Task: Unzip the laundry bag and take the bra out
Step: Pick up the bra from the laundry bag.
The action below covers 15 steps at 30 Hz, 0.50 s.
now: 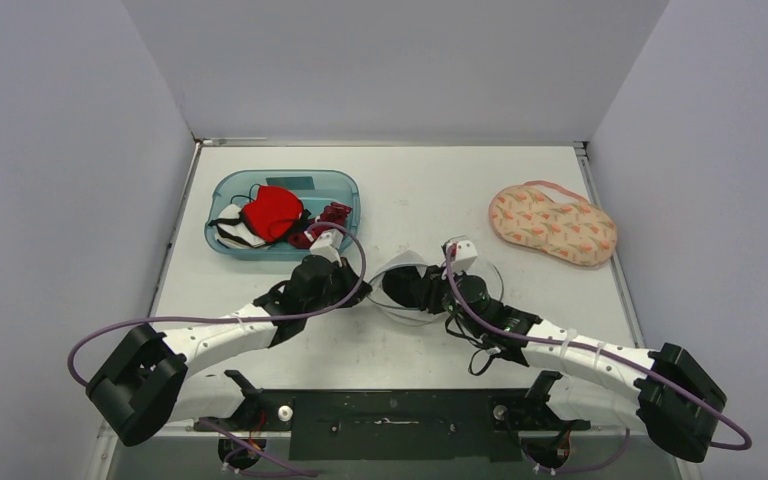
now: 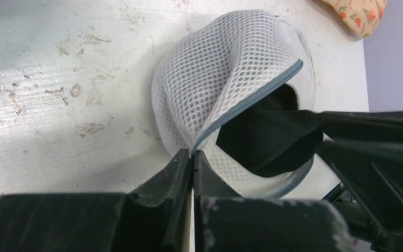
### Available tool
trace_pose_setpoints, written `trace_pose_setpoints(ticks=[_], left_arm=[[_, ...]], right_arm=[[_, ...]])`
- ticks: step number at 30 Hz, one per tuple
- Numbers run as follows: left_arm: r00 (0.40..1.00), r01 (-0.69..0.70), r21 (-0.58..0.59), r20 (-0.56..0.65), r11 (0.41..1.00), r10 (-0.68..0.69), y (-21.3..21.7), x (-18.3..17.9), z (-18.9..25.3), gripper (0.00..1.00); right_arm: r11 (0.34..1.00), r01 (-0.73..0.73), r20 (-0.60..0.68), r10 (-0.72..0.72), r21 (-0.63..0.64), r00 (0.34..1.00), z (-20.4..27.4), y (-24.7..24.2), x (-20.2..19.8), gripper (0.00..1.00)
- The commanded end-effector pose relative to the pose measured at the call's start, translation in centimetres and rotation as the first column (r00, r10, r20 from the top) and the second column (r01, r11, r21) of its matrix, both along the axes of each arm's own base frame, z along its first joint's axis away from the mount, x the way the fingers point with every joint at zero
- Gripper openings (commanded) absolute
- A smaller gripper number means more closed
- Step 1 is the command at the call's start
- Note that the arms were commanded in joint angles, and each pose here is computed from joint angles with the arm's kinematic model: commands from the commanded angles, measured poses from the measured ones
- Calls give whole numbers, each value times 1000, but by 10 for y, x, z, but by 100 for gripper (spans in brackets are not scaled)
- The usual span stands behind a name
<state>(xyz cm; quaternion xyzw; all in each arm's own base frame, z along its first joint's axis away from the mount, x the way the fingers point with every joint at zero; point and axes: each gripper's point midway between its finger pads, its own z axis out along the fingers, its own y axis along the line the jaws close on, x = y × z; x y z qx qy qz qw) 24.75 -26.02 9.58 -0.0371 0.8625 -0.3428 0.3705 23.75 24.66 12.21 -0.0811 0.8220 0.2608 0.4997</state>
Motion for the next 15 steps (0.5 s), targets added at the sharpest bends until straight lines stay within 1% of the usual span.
trace_pose_setpoints(ticks=[1, 2, 3, 6, 9, 15], left_arm=[[999, 6, -40, 40, 999, -5, -9, 7, 14, 0], [999, 9, -42, 40, 999, -7, -10, 7, 15, 0], [999, 12, -43, 42, 999, -10, -11, 7, 15, 0], [999, 19, -42, 42, 999, -18, -13, 5, 15, 0], [999, 24, -43, 42, 999, -22, -14, 4, 14, 0], [999, 32, -44, 42, 999, -30, -16, 2, 14, 0]], right_arm=[[996, -69, 6, 69, 54, 998, 14, 15, -2, 50], [995, -78, 2, 78, 60, 997, 15, 17, -4, 60], [994, -87, -1, 87, 68, 996, 16, 19, -4, 67], [990, -118, -7, 119, 77, 993, 19, 26, -7, 76], [984, -169, -9, 170, 56, 985, 21, 35, -8, 82], [978, -200, -27, 199, -64, 980, 9, 40, 0, 82]])
